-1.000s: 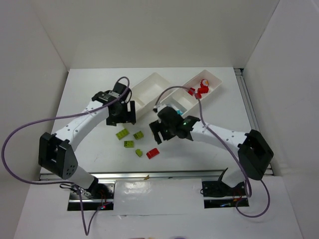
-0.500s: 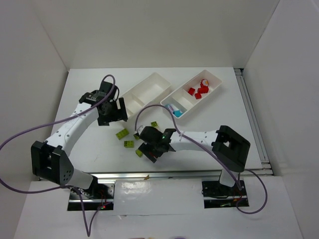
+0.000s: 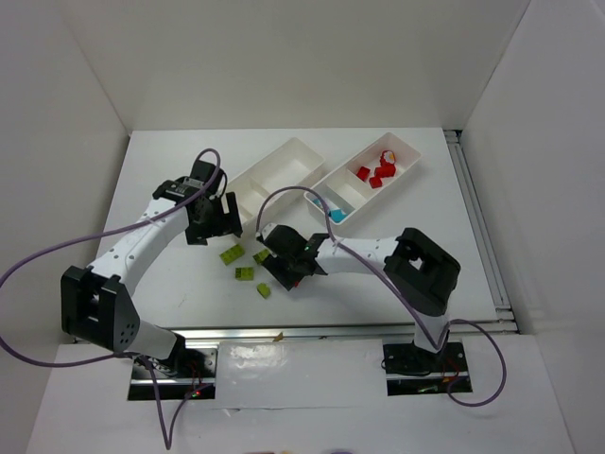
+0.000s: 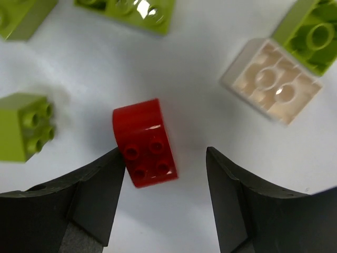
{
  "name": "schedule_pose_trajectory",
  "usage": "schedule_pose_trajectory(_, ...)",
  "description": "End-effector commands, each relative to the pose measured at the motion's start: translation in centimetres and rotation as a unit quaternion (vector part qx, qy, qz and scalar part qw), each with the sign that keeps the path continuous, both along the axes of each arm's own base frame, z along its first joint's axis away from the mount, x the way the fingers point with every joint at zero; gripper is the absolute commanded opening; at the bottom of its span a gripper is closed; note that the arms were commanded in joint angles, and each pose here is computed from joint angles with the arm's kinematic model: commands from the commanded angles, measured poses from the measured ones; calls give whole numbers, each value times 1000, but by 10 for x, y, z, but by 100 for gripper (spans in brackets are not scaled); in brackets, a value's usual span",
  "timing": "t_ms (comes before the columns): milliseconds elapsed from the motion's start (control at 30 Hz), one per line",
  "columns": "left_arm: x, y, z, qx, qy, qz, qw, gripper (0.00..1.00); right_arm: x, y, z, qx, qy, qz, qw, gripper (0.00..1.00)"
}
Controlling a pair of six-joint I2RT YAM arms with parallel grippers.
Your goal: Sort the legos into containers by color
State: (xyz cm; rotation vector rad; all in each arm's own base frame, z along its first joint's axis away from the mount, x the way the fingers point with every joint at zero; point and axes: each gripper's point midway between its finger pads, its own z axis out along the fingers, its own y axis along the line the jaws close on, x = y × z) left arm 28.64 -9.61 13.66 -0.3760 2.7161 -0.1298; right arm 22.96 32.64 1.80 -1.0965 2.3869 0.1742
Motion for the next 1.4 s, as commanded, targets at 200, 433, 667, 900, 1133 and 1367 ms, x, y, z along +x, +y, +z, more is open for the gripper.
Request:
schedule_pose_trajectory(200,10,2,11,5,-22,-2,1000,96,9,9,-16,12,12,13,1000,59)
schedule_pose_trajectory(433,11,2,8,6,-17,-2,1000,96,14,4,24,23,-9,-21,999,23)
schedule_pose_trajectory(667,13,2,9,5,-27,-6,1000,95,94,-75,141,109,-148,-248,951,23)
schedule_pose_trajectory(900,-4,-40,6,10,-24,-95,995,93,201,-190,178,145,-179,-446,865,24)
schedule_pose_trajectory(1133,-27,-69,-11,21,9,-140,990,95,296,-237,175,164,-187,-500,829,24)
schedule_pose_trajectory(1367,-51,-85,-27,9,38,-157,987,98,350,-275,151,144,-194,-531,812,43)
